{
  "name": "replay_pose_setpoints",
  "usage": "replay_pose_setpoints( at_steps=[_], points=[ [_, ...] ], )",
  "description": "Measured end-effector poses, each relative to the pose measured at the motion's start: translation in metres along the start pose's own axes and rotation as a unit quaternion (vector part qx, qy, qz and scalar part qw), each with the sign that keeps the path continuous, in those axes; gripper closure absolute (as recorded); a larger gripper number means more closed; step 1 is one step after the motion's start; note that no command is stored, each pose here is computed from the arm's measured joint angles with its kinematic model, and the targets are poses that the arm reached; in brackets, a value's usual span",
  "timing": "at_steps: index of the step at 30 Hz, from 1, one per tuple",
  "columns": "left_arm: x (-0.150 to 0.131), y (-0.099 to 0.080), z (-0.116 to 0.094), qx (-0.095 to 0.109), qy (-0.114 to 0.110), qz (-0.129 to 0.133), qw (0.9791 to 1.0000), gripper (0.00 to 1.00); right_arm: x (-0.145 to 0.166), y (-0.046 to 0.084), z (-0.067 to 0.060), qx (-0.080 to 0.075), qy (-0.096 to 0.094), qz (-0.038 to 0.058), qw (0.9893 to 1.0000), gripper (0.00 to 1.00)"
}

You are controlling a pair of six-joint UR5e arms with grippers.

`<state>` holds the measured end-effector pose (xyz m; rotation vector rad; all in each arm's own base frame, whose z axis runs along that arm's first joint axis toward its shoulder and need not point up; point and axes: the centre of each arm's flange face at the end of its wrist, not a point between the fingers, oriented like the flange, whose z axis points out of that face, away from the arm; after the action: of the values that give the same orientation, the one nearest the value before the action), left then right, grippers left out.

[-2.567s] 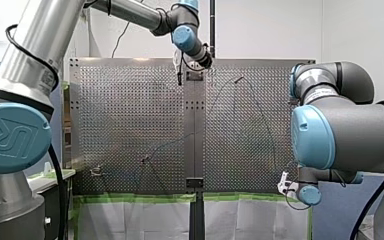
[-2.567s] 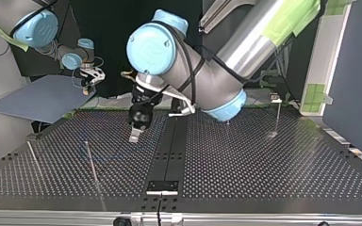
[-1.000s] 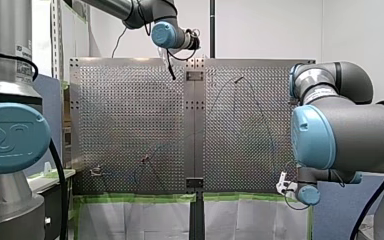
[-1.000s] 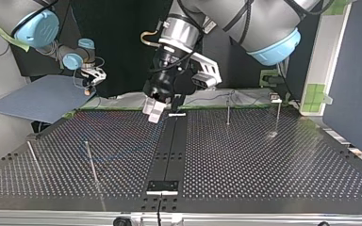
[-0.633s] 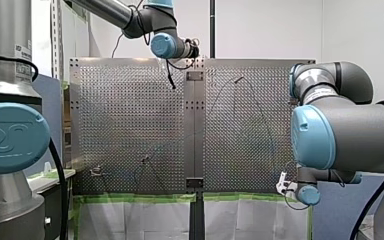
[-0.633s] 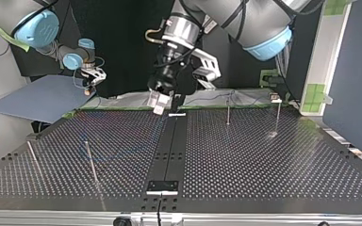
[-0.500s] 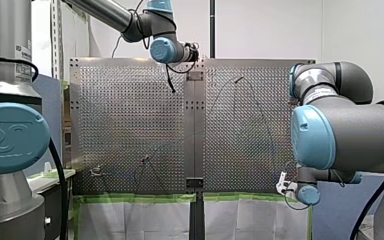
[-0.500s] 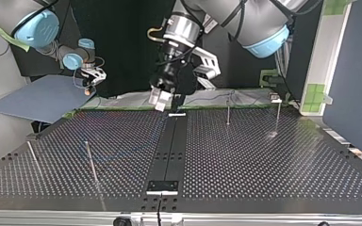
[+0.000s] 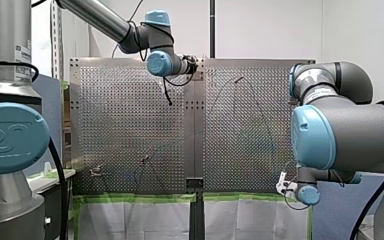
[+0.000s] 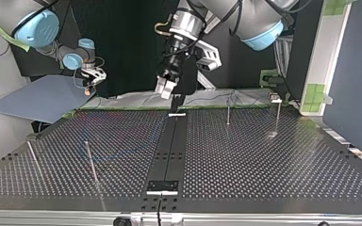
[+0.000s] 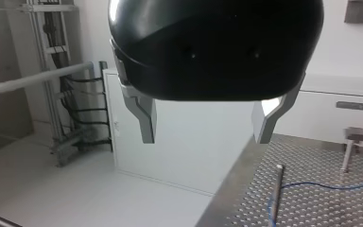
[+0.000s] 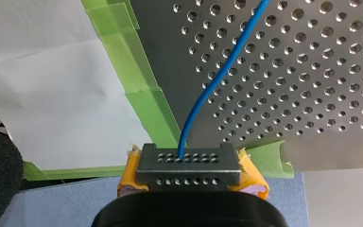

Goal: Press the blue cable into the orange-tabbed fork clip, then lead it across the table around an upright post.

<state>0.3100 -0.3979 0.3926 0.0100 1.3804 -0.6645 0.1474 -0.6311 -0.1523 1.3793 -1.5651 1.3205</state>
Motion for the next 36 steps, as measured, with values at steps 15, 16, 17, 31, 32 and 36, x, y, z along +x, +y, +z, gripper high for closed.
replay_pose_setpoints(
  at_steps=[15,16,17,31,32,36],
  points=[
    [0.065,0.033,-0.032,-0.028,0.068,0.024,0.997,0.0,0.0,-0.001,0.0,0.002,-0.001,-0.0004,1.0,1.0],
    [0.068,0.035,-0.035,-0.031,0.071,0.025,0.9966,0.0,0.0,-0.001,0.0,0.002,-0.001,-0.0006,1.0,1.0],
    [0.071,0.038,-0.037,-0.035,0.074,0.027,0.9963,0.0,0.0,-0.001,0.0,0.003,-0.001,-0.0007,1.0,1.0],
    [0.106,0.068,-0.081,-0.064,0.124,0.051,0.9889,0.0,-0.001,-0.004,0.0,0.004,-0.001,-0.0016,1.0,1.0],
    [0.108,0.071,-0.085,-0.066,0.129,0.052,0.9881,0.0,-0.001,-0.004,0.0,0.005,-0.001,-0.0016,1.0,1.0],
    [0.118,0.079,-0.101,-0.072,0.146,0.058,0.9849,0.0,-0.001,-0.005,0.0,0.005,-0.001,-0.0017,1.0,1.0]
  ],
)
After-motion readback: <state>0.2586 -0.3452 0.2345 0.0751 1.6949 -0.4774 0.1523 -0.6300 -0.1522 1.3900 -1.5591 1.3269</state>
